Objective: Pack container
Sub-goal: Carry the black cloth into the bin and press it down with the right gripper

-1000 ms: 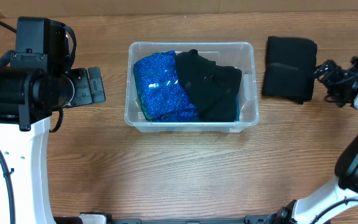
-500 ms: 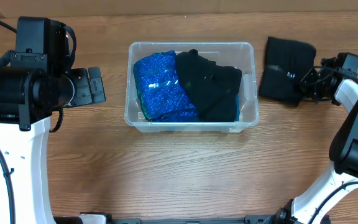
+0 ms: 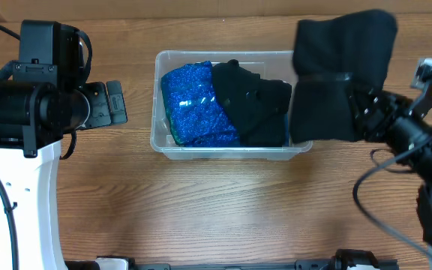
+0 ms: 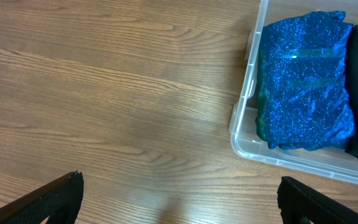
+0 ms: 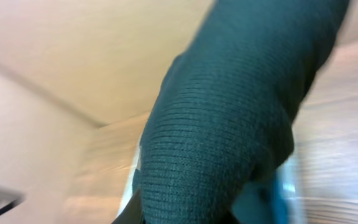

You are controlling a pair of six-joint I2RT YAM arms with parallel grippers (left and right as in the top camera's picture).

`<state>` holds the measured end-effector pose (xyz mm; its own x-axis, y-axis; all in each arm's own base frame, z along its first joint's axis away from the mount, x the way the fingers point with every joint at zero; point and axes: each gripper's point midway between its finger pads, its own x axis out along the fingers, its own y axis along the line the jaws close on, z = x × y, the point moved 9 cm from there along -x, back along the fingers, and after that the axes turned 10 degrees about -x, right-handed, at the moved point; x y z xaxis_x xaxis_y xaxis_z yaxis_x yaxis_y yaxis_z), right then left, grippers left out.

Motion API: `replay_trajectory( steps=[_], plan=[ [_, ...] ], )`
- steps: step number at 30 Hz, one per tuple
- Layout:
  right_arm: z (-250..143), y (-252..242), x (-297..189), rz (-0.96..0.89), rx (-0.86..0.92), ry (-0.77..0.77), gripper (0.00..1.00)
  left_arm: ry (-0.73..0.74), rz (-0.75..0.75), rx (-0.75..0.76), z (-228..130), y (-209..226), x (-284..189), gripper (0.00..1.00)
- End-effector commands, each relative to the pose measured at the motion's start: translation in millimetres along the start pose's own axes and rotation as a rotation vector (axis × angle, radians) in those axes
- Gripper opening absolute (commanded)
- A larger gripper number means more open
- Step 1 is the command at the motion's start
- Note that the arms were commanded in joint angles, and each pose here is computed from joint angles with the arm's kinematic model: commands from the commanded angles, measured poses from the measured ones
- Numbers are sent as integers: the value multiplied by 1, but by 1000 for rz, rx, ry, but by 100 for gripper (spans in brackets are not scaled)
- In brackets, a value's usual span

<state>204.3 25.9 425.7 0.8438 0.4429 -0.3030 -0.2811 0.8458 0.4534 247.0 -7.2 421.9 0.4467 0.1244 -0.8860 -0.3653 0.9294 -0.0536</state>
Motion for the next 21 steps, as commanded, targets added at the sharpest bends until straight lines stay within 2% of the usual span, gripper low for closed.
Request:
replay_trajectory(
  steps=[1,3,7,12,15,17,21],
  plan=[
    [3,25,7,122,26,-5,4,-6,15,7,1,2,1,100],
    [4,32,26,158,44,13,4,-6,15,7,1,2,1,100],
    [0,45,96,252,70,80,4,-6,15,7,1,2,1,100],
    [-39,58,192,321,94,222,4,-6,15,7,1,2,1,100],
    [-77,45,235,265,126,350,4,-6,15,7,1,2,1,100],
    [-116,22,260,159,155,510,4,-6,15,7,1,2,1,100],
    [-162,-5,259,7,119,743,4,-6,15,7,1,2,1,100]
  ],
)
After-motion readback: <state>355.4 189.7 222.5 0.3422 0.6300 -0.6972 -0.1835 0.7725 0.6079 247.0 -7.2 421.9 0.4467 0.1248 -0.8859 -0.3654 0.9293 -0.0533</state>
